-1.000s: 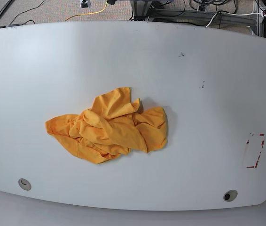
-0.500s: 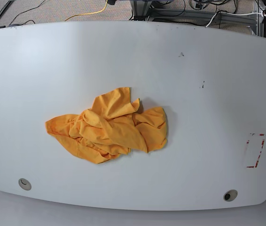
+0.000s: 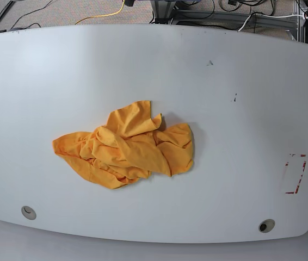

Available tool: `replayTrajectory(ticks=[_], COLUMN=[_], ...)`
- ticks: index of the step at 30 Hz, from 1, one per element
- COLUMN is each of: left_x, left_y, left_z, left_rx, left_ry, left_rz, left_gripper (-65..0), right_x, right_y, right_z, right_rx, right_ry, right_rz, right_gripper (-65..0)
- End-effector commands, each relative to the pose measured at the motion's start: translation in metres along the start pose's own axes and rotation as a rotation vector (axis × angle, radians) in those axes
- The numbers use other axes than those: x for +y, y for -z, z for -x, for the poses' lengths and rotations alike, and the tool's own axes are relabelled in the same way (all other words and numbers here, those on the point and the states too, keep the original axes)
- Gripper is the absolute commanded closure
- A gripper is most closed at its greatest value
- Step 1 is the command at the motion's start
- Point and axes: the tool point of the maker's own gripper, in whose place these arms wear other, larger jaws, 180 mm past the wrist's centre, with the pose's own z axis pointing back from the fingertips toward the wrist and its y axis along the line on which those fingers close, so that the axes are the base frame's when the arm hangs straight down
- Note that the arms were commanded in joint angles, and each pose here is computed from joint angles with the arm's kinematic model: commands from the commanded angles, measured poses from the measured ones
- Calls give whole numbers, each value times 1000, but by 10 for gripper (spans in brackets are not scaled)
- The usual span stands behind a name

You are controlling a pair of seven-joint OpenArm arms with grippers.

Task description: Layout the t-shirt on the table in an organized manner, then fold the t-shirt properly

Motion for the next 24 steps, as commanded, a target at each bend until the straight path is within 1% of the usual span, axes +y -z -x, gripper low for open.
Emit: replayTrajectory(ticks=[1, 4, 6, 14, 16, 24], left_x=[0, -2, -5, -4, -5, -6], left_y=[-2, -1, -1, -4, -3, -3], left_z=[7, 6, 12, 4, -1, -4], left_rx=[9, 10, 25, -7, -16, -18], left_ry=[15, 24, 12, 50, 42, 68], left_rz=[1, 6, 15, 14, 16, 28], left_gripper=[-134, -135, -132, -131, -131, -131], right_x=[-5, -6, -5, -1, -3, -6], right_y=[-5, -5, -6, -10, -10, -10], right_z=[8, 8, 1, -5, 0, 5], right_rx=[11, 10, -12, -36, -25, -14], right_ry=[-5, -4, -7, -15, -15, -16], right_rz=[7, 8, 5, -3, -1, 6], right_gripper=[-79, -79, -75, -74, -73, -72])
